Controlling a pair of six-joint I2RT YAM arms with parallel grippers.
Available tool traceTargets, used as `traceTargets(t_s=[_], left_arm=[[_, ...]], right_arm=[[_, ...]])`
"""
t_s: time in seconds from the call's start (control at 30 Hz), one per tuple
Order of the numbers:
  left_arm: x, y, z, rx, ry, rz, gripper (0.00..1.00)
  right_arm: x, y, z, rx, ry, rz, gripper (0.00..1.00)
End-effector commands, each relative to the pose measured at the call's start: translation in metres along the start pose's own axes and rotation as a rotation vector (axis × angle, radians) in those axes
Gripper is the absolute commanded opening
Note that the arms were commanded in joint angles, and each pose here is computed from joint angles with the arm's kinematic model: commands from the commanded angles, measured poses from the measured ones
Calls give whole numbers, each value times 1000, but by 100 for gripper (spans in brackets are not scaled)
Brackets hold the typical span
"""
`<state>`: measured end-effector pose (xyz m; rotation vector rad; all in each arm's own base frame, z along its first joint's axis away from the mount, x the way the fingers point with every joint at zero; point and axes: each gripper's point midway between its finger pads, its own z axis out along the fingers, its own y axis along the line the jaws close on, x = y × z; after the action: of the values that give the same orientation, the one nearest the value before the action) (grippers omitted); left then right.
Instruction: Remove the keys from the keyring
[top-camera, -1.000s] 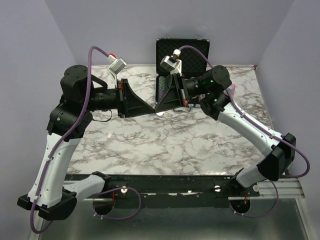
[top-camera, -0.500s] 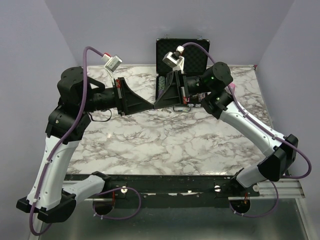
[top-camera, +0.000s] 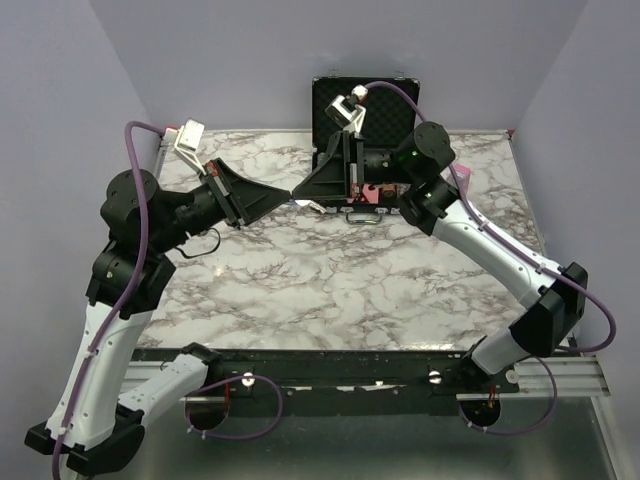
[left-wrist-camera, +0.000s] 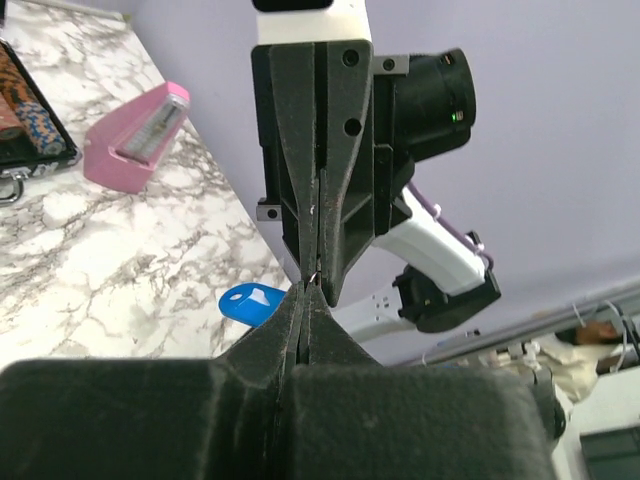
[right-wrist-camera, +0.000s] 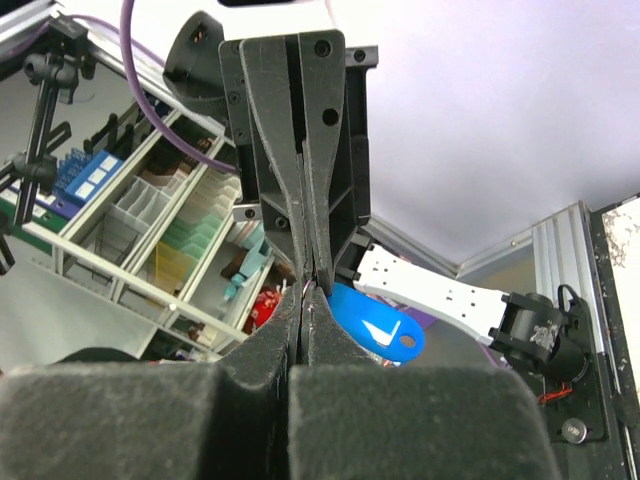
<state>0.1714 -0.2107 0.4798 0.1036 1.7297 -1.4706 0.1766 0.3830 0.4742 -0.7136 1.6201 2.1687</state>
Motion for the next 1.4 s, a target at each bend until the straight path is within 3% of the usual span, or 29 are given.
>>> traceTargets(t_s=[0.0,0.6,0.83,0.87,1.0,1.1,1.23,1.37], left_arm=[[-21,-10,-8,3,-144,-29,0],[-53,2,-36,-149,-383,-63,0],[-54,10,-42,-196,-413,-56,0],[-54,8,-41,-186,-404,-41,4],[-54,-7,-44,-151,-369,73,45],[-51,-18,-46,-141,-317,201,59],[-38,-33,-44,-80,-177,341,61],[-12,-47,-35,74,24,340,62]], right_arm=[[-19,-2,9,9,-78,-23,1],[-31,-19,40,22,-136,1,1],[-31,-24,43,25,-142,4,1],[-30,-25,43,24,-136,7,1],[-21,-19,41,11,-92,-5,1],[-12,-11,37,5,-49,-23,1],[0,0,32,-23,27,-37,1],[11,13,28,-56,104,-46,1]])
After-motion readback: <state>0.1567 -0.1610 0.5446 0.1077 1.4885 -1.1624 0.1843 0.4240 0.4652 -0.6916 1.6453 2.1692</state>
